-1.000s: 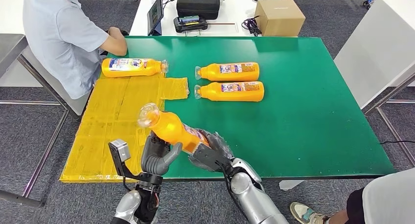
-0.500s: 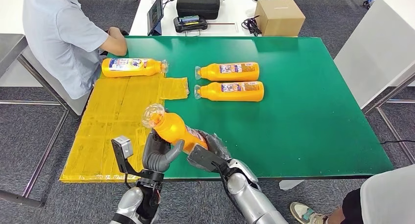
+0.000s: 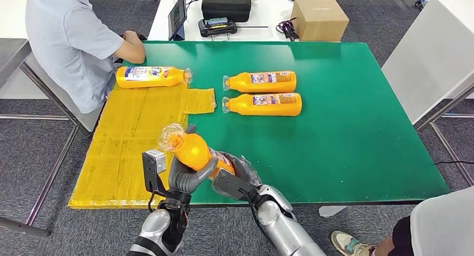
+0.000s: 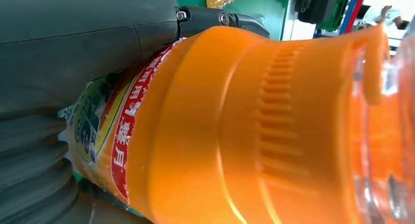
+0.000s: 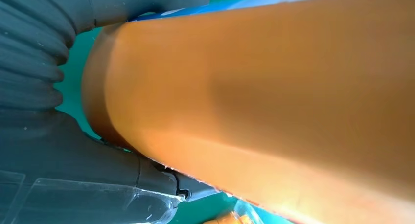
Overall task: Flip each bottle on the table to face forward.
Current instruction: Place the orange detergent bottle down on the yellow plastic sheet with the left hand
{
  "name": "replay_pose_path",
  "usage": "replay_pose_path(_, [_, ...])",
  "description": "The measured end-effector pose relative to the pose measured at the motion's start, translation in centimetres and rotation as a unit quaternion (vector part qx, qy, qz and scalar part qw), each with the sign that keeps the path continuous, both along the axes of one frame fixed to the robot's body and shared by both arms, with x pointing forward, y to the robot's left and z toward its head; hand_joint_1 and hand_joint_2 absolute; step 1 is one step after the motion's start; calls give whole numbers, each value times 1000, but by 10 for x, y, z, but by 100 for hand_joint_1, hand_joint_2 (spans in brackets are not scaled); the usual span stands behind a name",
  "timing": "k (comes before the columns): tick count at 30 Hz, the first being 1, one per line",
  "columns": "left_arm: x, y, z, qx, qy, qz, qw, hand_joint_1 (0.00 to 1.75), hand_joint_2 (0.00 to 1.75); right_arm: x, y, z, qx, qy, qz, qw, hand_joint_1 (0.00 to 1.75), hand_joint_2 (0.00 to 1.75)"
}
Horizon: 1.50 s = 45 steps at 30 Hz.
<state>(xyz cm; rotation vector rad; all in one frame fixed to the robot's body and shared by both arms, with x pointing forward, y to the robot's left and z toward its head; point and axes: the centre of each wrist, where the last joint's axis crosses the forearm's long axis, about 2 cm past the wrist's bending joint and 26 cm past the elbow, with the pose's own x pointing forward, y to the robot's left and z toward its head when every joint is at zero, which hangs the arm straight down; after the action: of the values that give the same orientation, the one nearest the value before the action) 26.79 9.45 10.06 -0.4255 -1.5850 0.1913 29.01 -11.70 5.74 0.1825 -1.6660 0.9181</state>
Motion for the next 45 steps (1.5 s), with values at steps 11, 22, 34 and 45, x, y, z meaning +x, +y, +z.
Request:
replay_pose_path(11, [-1, 0, 1, -5, -19, -3, 1000, 175, 175, -2, -1, -2, 13, 10, -5, 1000, 175, 175])
replay_pose_path(22, [-3, 4, 6, 12, -47, 7, 999, 175, 175, -2, -1, -2, 27, 19, -10, 999, 0, 87])
replay_pose_path(34, [2, 31, 39, 143, -130, 76, 978, 175, 175, -5, -10, 12, 61, 9, -92, 994, 0, 0])
replay_pose_path(45, [5, 50, 48, 126, -128, 106, 978, 175, 175, 5, -32, 33, 91, -23, -150, 984, 0, 175])
